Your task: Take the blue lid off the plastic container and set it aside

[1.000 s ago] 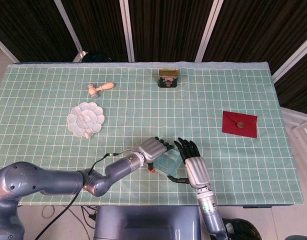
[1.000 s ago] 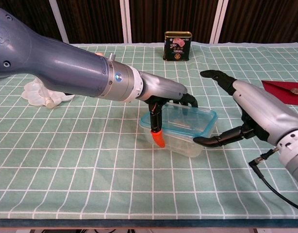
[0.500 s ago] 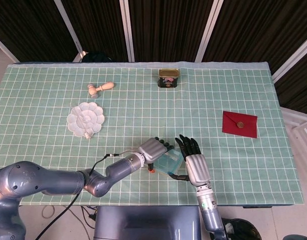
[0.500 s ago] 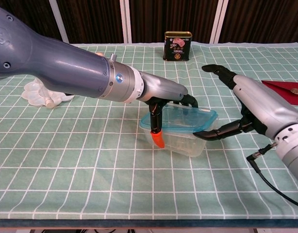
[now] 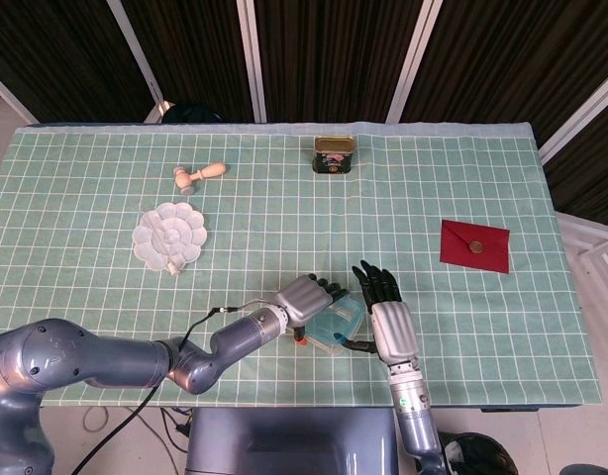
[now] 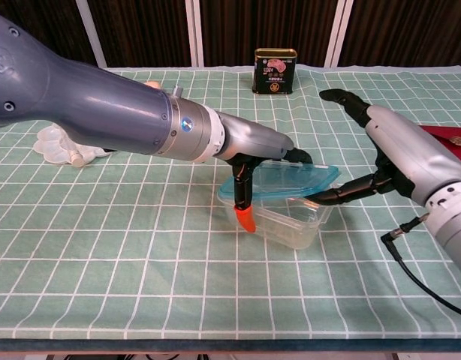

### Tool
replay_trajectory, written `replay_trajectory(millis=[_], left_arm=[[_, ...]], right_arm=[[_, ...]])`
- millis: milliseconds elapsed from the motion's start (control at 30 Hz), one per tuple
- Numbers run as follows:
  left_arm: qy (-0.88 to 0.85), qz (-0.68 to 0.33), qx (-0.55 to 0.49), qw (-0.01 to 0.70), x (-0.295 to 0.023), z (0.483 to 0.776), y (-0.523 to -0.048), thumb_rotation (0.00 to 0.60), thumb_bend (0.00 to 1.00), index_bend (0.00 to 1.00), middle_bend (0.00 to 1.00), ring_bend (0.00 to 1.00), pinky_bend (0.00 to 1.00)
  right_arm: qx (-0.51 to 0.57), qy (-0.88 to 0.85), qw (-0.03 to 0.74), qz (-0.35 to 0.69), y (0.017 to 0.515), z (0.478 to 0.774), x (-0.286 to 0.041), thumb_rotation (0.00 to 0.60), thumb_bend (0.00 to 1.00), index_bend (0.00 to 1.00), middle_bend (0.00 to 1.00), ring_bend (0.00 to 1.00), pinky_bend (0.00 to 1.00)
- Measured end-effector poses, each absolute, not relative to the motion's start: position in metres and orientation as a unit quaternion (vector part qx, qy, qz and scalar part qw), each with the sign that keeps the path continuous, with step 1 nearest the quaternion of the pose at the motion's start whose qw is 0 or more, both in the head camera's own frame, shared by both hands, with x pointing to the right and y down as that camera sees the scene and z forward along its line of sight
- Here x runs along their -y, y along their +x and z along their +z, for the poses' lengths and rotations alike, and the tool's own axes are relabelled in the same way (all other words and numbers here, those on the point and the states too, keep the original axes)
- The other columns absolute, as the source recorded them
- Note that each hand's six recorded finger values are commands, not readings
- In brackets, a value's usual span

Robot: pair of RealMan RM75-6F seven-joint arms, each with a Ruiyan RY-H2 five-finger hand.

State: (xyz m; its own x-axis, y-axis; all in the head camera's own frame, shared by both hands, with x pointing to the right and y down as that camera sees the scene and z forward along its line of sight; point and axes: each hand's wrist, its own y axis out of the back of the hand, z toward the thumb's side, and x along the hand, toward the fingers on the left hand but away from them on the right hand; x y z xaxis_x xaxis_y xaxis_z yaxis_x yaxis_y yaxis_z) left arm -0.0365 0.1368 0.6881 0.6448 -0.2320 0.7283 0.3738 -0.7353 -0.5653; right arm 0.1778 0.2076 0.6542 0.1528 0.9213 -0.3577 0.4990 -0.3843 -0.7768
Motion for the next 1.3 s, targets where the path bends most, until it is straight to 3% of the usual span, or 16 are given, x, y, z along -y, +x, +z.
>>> replay_trajectory(millis=[67, 367, 633, 833, 1300], left_arm=[[-0.831, -0.418, 0.037, 0.365, -0.135, 0.687, -0.036, 0.6, 0.0, 0.0, 0.0, 0.01, 0.16], [-0.83, -0.412, 0.006, 0.376, -0.128, 0.681, -0.037, 0.6, 0.0, 0.0, 0.0, 0.0, 0.12], [-0.831, -0.413, 0.007, 0.373, -0.129, 0.682, -0.039, 0.6, 0.0, 0.0, 0.0, 0.0, 0.12], [-0.831, -0.413, 0.004, 0.373, -0.128, 0.682, -0.041, 0.6, 0.0, 0.0, 0.0, 0.0, 0.12], [-0.832, -0.402, -0.013, 0.381, -0.121, 0.672, -0.043, 0.6, 0.0, 0.0, 0.0, 0.0, 0.11]], right_arm=[[0.496, -0.717, 0.249, 0.422, 0.178, 0.654, -0.208, 0.6, 0.24, 0.02, 0.0, 0.0, 0.0], [0.5, -0.72, 0.234, 0.42, 0.178, 0.656, -0.211, 0.6, 0.24, 0.32, 0.0, 0.0, 0.0], [0.505, -0.725, 0.216, 0.416, 0.176, 0.657, -0.213, 0.6, 0.42, 0.51, 0.03, 0.0, 0.0], [0.5, -0.726, 0.217, 0.418, 0.178, 0.66, -0.216, 0.6, 0.51, 0.55, 0.03, 0.0, 0.0], [0.506, -0.725, 0.229, 0.407, 0.177, 0.661, -0.212, 0.6, 0.52, 0.57, 0.05, 0.0, 0.0]])
